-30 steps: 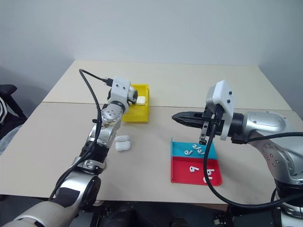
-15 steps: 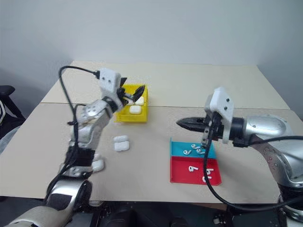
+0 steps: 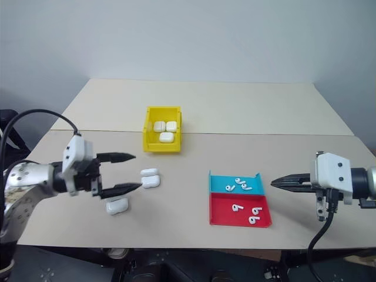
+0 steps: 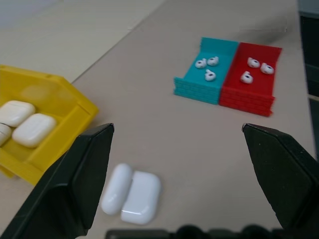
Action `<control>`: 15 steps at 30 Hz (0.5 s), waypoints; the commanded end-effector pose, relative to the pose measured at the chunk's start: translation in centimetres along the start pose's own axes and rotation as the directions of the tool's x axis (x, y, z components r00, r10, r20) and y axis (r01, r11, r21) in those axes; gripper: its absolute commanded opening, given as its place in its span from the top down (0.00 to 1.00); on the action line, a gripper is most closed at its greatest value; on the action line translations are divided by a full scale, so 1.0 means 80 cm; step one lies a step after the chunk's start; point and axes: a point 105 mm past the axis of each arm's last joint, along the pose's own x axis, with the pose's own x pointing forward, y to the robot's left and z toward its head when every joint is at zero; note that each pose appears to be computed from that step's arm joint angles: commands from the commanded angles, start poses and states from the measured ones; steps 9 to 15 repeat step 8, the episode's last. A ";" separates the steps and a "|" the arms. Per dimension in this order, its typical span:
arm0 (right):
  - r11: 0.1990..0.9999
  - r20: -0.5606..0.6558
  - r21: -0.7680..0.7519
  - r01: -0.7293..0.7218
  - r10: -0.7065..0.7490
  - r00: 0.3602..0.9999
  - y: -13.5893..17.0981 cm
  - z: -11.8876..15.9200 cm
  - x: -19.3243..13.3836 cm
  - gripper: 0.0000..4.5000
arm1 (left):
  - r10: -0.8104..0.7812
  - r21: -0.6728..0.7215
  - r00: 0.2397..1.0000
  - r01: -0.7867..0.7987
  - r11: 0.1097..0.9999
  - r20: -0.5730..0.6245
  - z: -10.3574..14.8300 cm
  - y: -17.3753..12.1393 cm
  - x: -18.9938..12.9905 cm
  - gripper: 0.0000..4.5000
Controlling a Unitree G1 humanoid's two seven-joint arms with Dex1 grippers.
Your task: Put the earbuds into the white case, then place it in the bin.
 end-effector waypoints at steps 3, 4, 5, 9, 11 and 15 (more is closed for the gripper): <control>0.998 -0.037 -0.069 0.010 -0.013 0.999 -0.009 0.003 -0.018 1.00 | -0.023 0.028 0.999 0.024 0.999 -0.023 0.005 -0.017 -0.018 0.00; 0.997 -0.035 -0.071 0.008 -0.011 0.999 -0.008 0.003 -0.018 1.00 | -0.020 0.026 0.999 0.020 0.999 -0.025 0.004 -0.017 -0.018 0.00; 0.997 -0.032 -0.072 0.004 -0.006 0.999 -0.007 0.003 -0.017 1.00 | -0.017 0.034 1.000 0.018 0.999 -0.022 0.005 -0.017 -0.018 0.00; 0.998 -0.017 -0.068 -0.002 0.001 1.000 -0.004 0.003 -0.013 1.00 | -0.004 0.034 0.999 0.005 0.999 -0.045 0.003 -0.015 -0.017 0.00; 0.998 -0.017 -0.068 -0.002 0.001 1.000 -0.004 0.003 -0.013 1.00 | -0.004 0.034 0.999 0.005 0.999 -0.045 0.003 -0.015 -0.017 0.00; 0.998 -0.017 -0.068 -0.002 0.001 1.000 -0.004 0.003 -0.013 1.00 | -0.004 0.034 0.999 0.005 0.999 -0.045 0.003 -0.015 -0.017 0.00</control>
